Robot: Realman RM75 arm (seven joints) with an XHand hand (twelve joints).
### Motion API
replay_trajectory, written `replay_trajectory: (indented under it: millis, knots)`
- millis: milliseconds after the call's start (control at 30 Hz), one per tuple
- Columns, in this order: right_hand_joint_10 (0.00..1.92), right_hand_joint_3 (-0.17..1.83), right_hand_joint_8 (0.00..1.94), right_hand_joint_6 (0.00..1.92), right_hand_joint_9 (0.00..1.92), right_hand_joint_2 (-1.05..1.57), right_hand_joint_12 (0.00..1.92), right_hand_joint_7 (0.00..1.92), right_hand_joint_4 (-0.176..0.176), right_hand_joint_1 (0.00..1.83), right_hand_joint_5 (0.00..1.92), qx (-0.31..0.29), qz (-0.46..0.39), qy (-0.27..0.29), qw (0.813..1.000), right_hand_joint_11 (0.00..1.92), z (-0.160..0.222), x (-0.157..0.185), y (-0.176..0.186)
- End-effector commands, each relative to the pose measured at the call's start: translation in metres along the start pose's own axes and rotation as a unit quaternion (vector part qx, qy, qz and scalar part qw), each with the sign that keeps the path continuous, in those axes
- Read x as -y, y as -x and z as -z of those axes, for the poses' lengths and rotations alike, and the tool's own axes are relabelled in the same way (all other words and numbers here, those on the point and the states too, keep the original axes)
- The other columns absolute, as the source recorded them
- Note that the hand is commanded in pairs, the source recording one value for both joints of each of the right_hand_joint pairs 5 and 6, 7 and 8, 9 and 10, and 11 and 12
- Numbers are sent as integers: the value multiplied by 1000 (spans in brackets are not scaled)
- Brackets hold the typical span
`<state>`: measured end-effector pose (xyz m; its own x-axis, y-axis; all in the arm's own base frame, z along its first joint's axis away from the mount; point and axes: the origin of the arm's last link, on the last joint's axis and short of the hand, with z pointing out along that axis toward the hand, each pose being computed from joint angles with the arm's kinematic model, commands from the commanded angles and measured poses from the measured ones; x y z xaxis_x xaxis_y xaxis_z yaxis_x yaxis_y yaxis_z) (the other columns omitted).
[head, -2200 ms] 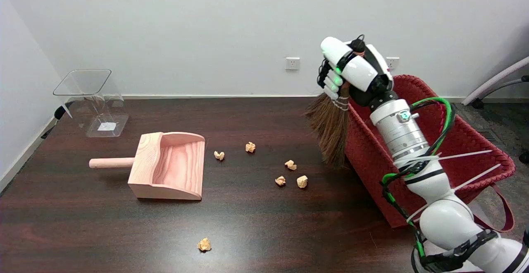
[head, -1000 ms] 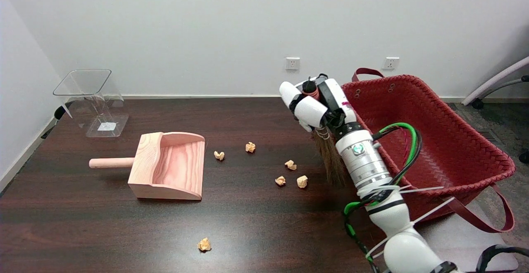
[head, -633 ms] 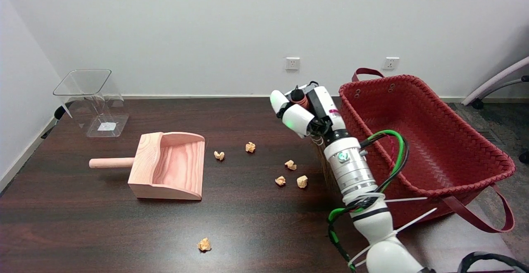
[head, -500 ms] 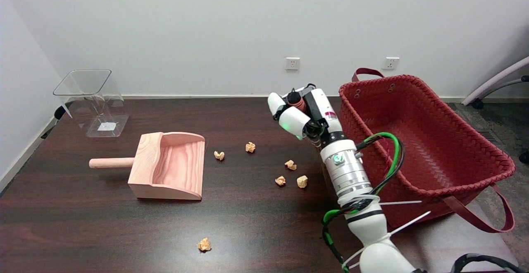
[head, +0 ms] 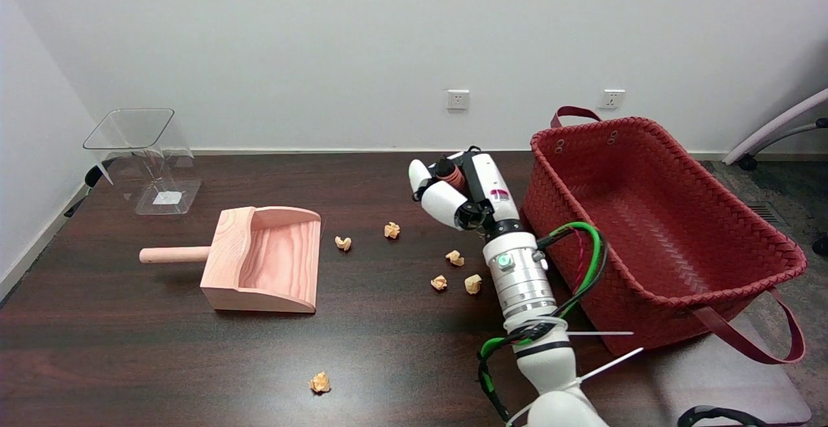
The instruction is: Sweep the paper balls into the dustpan.
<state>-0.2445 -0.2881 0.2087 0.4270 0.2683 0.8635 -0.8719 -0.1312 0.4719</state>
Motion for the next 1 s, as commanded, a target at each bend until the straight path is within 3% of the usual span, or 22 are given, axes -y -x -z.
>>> replay_trajectory:
  millis: [33,467,1000]
  knots:
    - [1920,1117,1920,1920,1920,1571,1920,1920,0,981,1920,-3,2,10,1000,1920,-7,3,37]
    - [1920,1098,1920,1920,1920,1571,1920,1920,0,963,1920,1,-38,-24,999,1920,-42,25,60]
    - [1920,1074,1920,1920,1920,1571,1920,1920,0,958,1920,26,-51,-1,998,1920,-36,26,93]
